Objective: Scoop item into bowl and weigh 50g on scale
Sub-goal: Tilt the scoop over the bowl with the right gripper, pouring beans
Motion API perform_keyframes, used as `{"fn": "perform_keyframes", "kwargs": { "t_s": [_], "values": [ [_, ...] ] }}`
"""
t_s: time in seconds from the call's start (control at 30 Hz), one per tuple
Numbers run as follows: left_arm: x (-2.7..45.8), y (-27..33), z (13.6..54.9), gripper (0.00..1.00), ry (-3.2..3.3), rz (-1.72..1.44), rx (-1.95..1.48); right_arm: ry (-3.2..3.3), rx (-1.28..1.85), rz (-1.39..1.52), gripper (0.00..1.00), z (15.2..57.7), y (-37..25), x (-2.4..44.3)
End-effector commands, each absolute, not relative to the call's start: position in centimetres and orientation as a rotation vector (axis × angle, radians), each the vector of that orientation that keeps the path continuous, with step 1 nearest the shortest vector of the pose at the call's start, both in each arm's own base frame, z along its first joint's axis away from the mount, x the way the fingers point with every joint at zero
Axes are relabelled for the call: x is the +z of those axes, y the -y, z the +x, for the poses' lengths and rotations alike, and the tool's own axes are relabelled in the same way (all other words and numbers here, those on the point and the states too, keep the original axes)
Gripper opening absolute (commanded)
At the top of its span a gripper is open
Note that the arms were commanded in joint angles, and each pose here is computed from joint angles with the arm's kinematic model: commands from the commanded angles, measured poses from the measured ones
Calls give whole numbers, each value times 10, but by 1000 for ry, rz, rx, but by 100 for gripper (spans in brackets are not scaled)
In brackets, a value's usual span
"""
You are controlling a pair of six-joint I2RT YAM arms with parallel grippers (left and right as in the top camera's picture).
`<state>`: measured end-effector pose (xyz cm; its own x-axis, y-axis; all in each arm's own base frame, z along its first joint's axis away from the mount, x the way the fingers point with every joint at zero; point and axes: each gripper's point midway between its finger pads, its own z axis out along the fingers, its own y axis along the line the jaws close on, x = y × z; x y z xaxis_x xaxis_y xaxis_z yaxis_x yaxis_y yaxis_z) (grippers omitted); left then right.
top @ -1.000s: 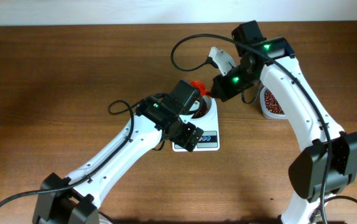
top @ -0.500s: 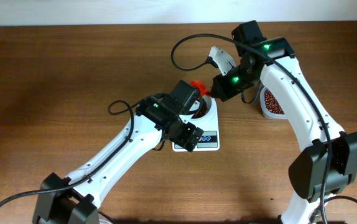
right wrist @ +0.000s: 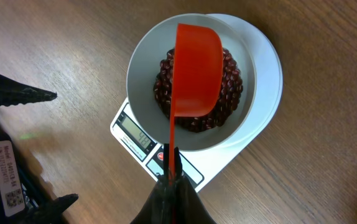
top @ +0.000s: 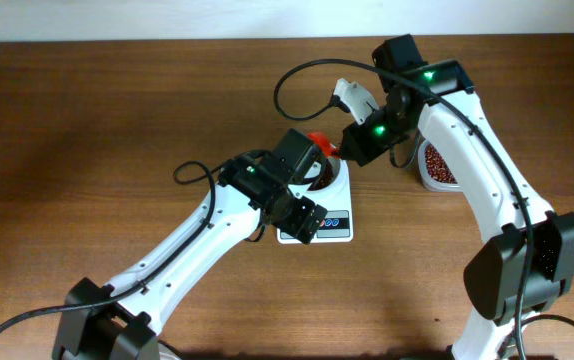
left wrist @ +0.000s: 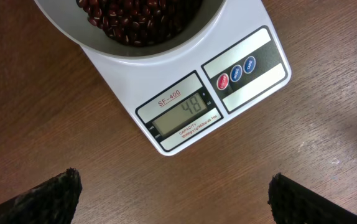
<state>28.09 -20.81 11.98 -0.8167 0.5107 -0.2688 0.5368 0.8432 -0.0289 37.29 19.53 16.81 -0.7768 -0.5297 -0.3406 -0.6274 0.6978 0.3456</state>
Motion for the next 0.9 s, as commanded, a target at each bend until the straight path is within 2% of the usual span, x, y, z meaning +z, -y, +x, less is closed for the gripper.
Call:
{"fn": "perform_keyframes", "kwargs": {
  "t_s": [0.0, 0.87],
  "values": [
    [116, 207, 281, 99, -2776, 815, -134, -2648, 658, -938, 4, 376, -202, 182],
    [116, 207, 281, 99, -2776, 815, -134, -2659, 662, -903, 4, 377, -202, 182]
  ]
}}
